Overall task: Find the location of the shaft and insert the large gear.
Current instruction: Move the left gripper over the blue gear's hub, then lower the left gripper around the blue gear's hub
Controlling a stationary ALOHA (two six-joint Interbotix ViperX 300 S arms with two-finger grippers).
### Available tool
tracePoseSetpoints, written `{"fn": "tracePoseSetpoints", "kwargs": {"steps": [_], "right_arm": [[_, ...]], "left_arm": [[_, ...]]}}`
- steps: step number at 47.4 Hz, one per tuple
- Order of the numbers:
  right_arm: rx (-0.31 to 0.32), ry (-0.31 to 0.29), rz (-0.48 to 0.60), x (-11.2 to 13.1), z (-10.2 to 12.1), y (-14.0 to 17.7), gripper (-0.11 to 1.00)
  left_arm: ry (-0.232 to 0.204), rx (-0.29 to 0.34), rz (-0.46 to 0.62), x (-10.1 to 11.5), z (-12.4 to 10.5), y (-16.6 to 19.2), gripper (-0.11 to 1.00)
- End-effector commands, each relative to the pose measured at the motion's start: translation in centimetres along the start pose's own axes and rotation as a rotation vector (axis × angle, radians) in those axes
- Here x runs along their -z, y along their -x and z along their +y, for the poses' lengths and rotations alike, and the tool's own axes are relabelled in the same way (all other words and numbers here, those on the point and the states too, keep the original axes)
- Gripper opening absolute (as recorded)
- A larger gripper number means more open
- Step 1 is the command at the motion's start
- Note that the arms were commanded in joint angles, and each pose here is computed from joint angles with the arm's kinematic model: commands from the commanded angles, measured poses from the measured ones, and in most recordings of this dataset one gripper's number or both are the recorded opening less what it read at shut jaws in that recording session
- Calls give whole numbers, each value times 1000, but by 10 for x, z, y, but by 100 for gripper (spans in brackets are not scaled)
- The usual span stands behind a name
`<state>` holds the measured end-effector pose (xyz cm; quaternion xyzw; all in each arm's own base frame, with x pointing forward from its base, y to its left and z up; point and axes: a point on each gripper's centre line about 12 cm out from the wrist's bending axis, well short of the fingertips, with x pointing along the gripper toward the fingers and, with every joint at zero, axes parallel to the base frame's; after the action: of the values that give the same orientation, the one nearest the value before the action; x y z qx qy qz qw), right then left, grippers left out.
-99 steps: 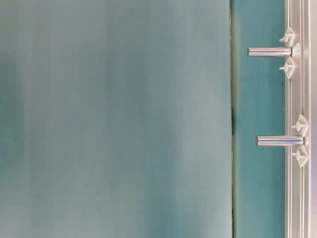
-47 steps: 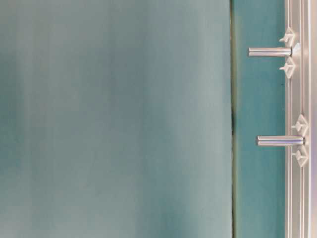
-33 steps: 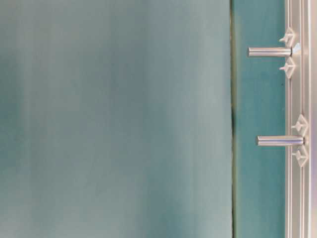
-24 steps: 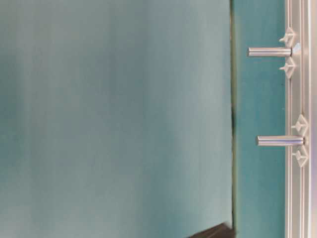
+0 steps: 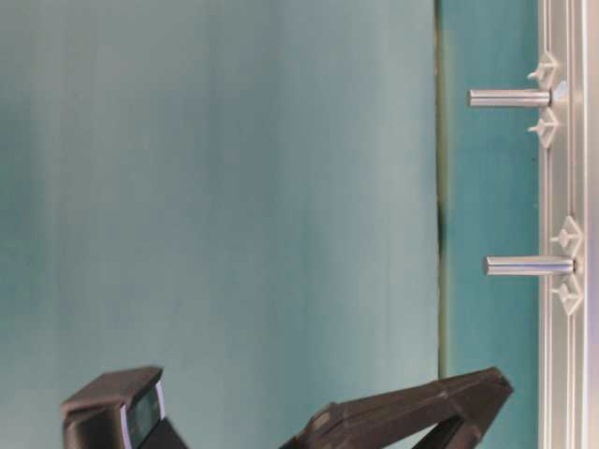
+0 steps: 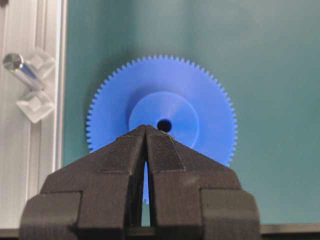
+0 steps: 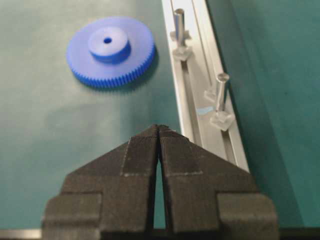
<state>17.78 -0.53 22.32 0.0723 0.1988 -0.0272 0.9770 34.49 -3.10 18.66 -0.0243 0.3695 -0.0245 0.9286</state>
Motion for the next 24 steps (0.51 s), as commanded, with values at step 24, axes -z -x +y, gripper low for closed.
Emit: {"fn": "tracePoseSetpoints", "kwargs": {"steps": [24], "right_arm": [[22, -18, 18, 2, -4, 0, 2]], "left_arm": [[-9, -16, 177, -21, -4, -34, 1]]}}
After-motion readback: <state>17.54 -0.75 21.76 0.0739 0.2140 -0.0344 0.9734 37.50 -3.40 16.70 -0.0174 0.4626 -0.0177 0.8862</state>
